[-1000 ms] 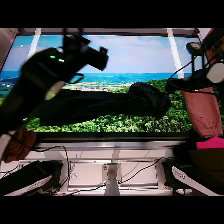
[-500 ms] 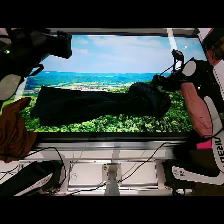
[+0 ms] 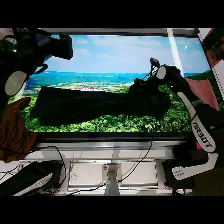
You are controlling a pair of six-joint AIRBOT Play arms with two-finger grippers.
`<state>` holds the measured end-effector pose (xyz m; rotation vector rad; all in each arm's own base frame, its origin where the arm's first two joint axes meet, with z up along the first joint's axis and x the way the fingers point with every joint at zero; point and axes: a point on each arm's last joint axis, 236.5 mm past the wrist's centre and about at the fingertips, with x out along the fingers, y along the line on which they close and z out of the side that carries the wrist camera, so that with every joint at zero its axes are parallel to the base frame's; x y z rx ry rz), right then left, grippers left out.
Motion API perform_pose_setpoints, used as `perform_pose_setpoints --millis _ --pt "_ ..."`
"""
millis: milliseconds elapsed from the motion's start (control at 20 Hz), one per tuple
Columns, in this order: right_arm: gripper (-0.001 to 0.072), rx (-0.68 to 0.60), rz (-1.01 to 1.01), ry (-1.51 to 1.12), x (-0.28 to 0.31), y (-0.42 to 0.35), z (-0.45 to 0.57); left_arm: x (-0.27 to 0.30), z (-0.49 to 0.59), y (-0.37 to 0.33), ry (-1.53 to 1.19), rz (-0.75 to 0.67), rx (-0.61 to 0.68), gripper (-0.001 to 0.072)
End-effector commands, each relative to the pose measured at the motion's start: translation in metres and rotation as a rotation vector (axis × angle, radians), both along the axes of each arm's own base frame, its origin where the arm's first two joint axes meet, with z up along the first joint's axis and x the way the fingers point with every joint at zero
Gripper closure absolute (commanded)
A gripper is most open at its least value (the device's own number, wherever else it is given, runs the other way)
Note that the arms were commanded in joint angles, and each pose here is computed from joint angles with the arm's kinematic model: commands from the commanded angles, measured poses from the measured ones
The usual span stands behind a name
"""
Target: Fold the clothes and pants, and hang the long-sleeved shirts on hangers.
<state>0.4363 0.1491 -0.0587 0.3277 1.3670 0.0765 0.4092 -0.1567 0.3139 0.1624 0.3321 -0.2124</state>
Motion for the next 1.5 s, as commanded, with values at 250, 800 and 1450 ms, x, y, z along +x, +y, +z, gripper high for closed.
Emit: perform_pose_setpoints --millis 250,800,1450 --pt "0.0678 -0.079 0.062 -0.012 0.02 -0.005 -0.001 0.003 -0.003 0.011 0.003 0.03 0.036 0.0112" --pt "0.068 -0.458 0.018 -0.584 0.025 -0.115 0.272 0.018 -0.005 0.064 0.016 0.166 0.019 0.0112" --pt "0.0679 -0.238 -0.427 -0.507 -0.212 -0.176 0.171 -0.006 -0.131 0.158 0.397 0.456 0.061 0.0341"
